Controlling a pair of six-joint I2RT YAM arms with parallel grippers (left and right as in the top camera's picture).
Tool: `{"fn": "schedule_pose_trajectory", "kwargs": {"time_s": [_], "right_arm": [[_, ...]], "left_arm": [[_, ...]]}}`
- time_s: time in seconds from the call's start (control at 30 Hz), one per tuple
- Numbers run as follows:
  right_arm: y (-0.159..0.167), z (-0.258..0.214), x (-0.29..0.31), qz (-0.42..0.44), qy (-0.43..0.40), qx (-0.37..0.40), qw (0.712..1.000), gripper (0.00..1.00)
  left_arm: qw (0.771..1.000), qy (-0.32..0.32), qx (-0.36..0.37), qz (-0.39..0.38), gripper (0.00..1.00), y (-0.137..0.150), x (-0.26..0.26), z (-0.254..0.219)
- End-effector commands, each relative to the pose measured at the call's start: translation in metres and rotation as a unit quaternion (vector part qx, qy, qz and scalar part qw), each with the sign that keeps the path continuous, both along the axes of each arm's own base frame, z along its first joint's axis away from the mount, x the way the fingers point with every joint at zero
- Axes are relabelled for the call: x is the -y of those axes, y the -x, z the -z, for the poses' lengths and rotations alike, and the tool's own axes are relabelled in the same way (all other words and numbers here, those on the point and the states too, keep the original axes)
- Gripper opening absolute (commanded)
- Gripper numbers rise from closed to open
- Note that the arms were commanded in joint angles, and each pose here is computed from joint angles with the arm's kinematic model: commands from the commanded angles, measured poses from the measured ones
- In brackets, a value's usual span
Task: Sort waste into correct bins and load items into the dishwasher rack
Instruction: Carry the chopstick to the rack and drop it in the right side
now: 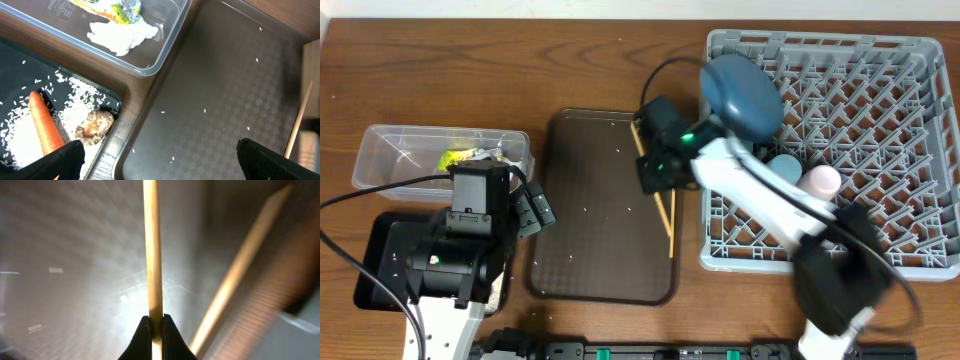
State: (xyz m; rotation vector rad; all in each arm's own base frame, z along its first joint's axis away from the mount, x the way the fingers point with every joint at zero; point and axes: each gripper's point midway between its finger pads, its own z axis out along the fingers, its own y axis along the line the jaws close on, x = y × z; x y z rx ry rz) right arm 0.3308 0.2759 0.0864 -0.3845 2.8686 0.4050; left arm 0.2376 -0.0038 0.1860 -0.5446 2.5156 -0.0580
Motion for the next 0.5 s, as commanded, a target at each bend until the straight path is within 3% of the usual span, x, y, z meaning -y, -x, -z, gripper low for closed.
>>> {"fn": "schedule_pose_trajectory", "kwargs": {"time_s": [0.0, 0.2, 0.47], "right_arm": [[-0.015, -0.087, 0.030, 0.016, -0.033, 0.095, 0.995, 0.01], [-0.014, -0.137, 0.149, 0.137, 0.030, 0.129, 0.982, 0.01], [-0.013, -0.123, 0.284, 0.229, 0.116, 0.090, 0.962, 0.01]], "left_arm": [[1.000, 0.001, 0.003, -0.002, 0.98, -0.002, -0.001, -0.002], [1.000, 0.001, 0.003, -0.001, 0.98, -0.002, -0.001, -0.002], [1.000, 0.001, 0.003, -0.002, 0.98, -0.002, -0.001, -0.002]]}}
